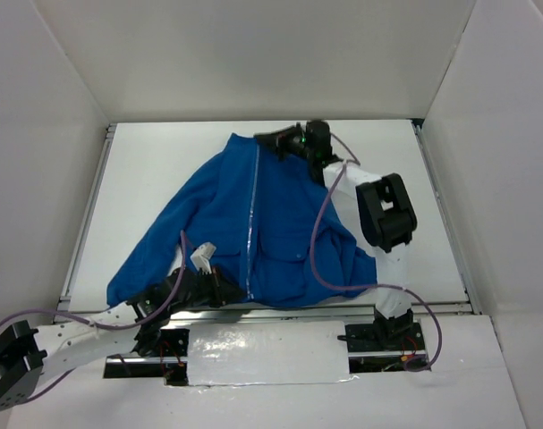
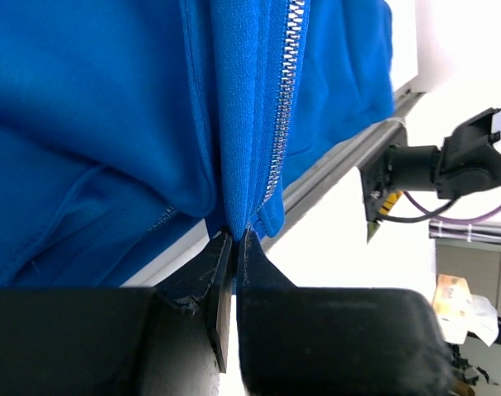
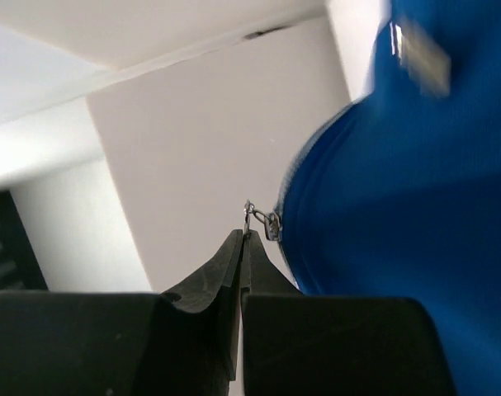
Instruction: Zip up the jacket
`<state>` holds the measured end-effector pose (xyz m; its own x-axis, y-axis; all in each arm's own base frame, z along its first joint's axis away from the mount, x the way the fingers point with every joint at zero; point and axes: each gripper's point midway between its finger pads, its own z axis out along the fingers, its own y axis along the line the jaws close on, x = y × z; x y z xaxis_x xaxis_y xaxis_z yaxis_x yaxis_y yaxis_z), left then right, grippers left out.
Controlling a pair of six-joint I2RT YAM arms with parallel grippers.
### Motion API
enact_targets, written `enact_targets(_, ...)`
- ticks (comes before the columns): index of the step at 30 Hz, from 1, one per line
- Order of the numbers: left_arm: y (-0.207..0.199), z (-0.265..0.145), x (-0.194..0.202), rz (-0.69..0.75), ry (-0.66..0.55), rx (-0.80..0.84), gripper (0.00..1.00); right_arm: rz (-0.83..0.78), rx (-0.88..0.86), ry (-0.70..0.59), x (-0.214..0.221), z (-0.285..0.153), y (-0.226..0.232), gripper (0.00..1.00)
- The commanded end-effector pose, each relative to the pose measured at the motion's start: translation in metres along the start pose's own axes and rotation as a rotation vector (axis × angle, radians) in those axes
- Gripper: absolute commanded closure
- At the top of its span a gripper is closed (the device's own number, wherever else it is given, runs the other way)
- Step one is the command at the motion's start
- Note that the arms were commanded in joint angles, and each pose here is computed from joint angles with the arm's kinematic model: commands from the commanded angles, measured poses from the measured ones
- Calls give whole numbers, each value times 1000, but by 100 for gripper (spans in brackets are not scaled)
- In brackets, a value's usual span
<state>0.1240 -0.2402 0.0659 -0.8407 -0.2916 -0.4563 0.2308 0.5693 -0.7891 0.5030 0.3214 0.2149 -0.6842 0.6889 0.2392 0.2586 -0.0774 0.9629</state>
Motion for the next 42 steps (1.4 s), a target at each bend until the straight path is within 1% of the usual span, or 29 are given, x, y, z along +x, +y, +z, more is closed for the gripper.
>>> enact_targets(1, 25, -1, 28, -5, 84, -66, 100, -258, -227, 21, -36, -1, 107, 100)
enact_targets(2, 29, 0, 29, -3, 85, -83, 100, -279, -239, 30, -43, -1, 117, 100)
enact_targets(3, 30, 1, 29, -4, 81, -93, 100, -316, -234, 67, -47, 4, 117, 100)
enact_targets(4, 31, 2, 28, -4, 74, -99, 100, -369, -281, 72, -47, 0, 152, 100)
enact_targets(5, 33, 3, 29, -4, 72, -113, 100, -427, -286, 58, -55, -3, 164, 100)
enact_targets(6, 34, 4, 29, -5, 73, -118, 100, -450, -271, 57, -61, 2, 168, 100)
enact_targets(7, 34, 5, 31, -6, 79, -120, 100, -494, -292, 44, -55, -6, 203, 100)
enact_targets(8, 35, 6, 33, -6, 88, -129, 100, -545, -302, 24, -59, -8, 213, 100)
enact_targets(9, 37, 8, 30, -2, 71, -146, 100, -560, -310, 10, -62, -9, 221, 100)
enact_targets(10, 38, 9, 30, -1, 71, -155, 100, -586, -342, 7, -56, -17, 237, 100)
enact_targets(12, 35, 14, 29, 13, 77, -166, 100, -607, -359, -5, -56, -27, 247, 100)
enact_targets(15, 24, 21, 25, 36, 76, -149, 100, -639, -336, -20, -57, -30, 242, 100)
enact_targets(17, 23, 25, 26, 47, 84, -158, 100, -658, -338, -7, -55, -30, 241, 100)
enact_targets(23, 32, 28, 32, 39, 86, -201, 100, -715, -387, -30, -52, -44, 266, 100)
enact_targets(27, 34, 31, 29, 41, 85, -238, 100, -754, -398, -21, -49, -49, 266, 100)
enact_targets(28, 30, 33, 26, 55, 88, -249, 89, -752, -397, -12, -48, -49, 265, 95)
enact_targets(29, 29, 33, 24, 61, 88, -260, 76, -758, -398, 1, -48, -49, 264, 81)
enact_targets(30, 28, 33, 21, 73, 86, -270, 67, -760, -400, 6, -49, -50, 264, 73)
enact_targets(31, 23, 33, 15, 83, 73, -283, 54, -759, -400, 6, -51, -51, 265, 56)
enact_targets(33, 20, 31, 8, 96, 60, -304, 38, -770, -410, 4, -50, -58, 272, 48)
enact_targets(34, 14, 29, -2, 105, 38, -324, 18, -779, -412, -8, -53, -63, 276, 37)
enact_targets(35, 12, 26, -7, 108, 26, -337, 5, -784, -417, -14, -52, -67, 281, 33)
enact_targets(36, -4, 25, -19, 112, -1, -317, 1, -797, -428, -19, -49, -75, 289, 30)
enact_targets(37, 4, 17, -18, 122, 17, -375, 1, -808, -431, -30, -50, -81, 294, 29)
enact_targets(38, 3, 13, -26, 129, -9, -402, 1, -814, -426, -46, -54, -88, 300, 29)
enact_targets(39, -14, 9, -40, 124, -44, -387, 1, -840, -436, -61, -50, -98, 310, 18)
enact_targets(40, -6, -2, -41, 136, -34, -451, 1, -856, -430, -82, -52, -107, 316, 8)
enact_targets(41, -8, -9, -56, 134, -95, -486, 1, -852, -392, -92, -53, -112, 315, 4)
enact_targets(42, -23, -16, -73, 128, -143, -490, 1, -911, -391, -124, -41, -130, 328, 0)
